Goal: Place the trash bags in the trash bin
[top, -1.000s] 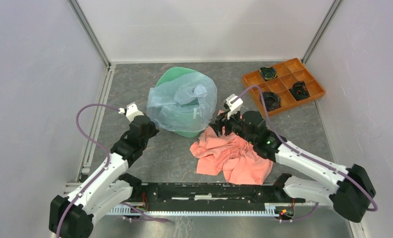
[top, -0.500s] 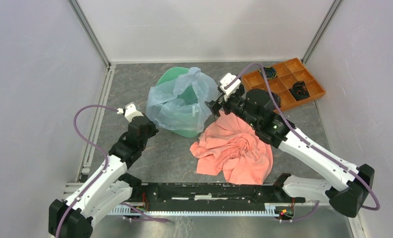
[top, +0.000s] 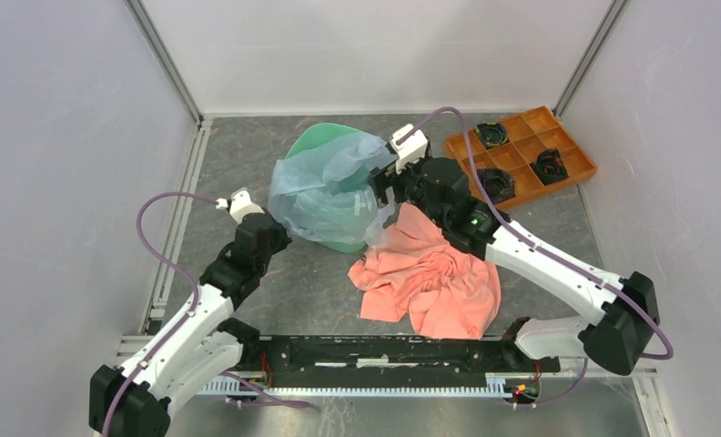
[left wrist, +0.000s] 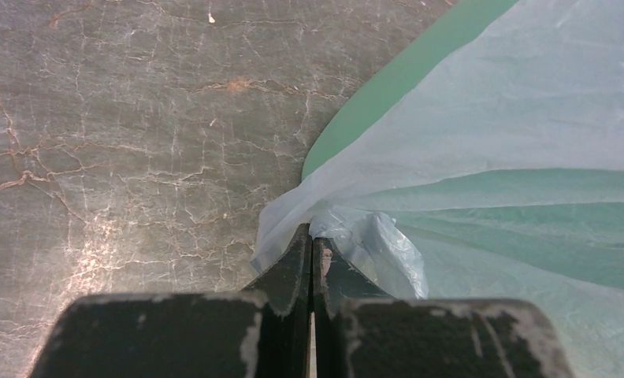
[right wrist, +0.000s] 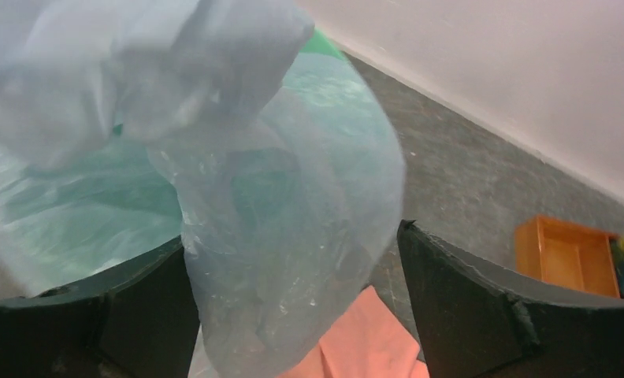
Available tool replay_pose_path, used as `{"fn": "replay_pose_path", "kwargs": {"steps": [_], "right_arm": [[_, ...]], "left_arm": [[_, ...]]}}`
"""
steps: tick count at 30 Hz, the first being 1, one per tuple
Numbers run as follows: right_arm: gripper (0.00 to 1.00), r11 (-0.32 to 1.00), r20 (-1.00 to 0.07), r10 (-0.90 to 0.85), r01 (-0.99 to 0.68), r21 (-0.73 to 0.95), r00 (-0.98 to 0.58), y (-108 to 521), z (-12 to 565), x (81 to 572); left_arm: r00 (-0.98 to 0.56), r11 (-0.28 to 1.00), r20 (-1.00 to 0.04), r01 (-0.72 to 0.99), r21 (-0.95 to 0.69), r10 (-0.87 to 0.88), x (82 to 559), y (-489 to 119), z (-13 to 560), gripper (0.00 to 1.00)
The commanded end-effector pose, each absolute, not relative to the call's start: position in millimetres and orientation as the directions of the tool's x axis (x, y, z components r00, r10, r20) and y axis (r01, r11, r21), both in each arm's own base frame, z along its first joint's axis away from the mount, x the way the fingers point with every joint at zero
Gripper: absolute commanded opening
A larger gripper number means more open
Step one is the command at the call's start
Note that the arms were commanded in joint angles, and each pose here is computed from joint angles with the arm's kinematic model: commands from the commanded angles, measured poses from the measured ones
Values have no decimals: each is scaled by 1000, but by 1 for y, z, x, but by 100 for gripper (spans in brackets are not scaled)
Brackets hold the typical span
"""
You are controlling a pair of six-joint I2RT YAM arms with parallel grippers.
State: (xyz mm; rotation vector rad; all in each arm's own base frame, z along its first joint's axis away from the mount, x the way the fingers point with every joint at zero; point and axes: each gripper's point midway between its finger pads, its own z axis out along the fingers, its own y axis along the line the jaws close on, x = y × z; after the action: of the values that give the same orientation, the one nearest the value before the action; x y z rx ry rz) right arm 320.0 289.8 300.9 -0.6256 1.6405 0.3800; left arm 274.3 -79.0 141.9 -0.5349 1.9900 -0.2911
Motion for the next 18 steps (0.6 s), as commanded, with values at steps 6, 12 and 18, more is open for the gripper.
{"fn": "replay_pose_path", "kwargs": {"steps": [6, 12, 18], "right_arm": [[73, 692, -1000, -15, -722, -2, -12, 292, 301, 349], [62, 618, -996, 64, -781, 92, -68, 294, 299, 346], [76, 606, -985, 116, -776, 174, -130, 270, 298, 371]], "left_arm": [[-373, 897, -819, -254, -361, -435, 296, -74, 163, 2], [-380, 904, -824, -256, -342, -419, 300, -72, 160, 2], [-390, 905, -821, -268, -331, -416, 298, -69, 155, 2]]}}
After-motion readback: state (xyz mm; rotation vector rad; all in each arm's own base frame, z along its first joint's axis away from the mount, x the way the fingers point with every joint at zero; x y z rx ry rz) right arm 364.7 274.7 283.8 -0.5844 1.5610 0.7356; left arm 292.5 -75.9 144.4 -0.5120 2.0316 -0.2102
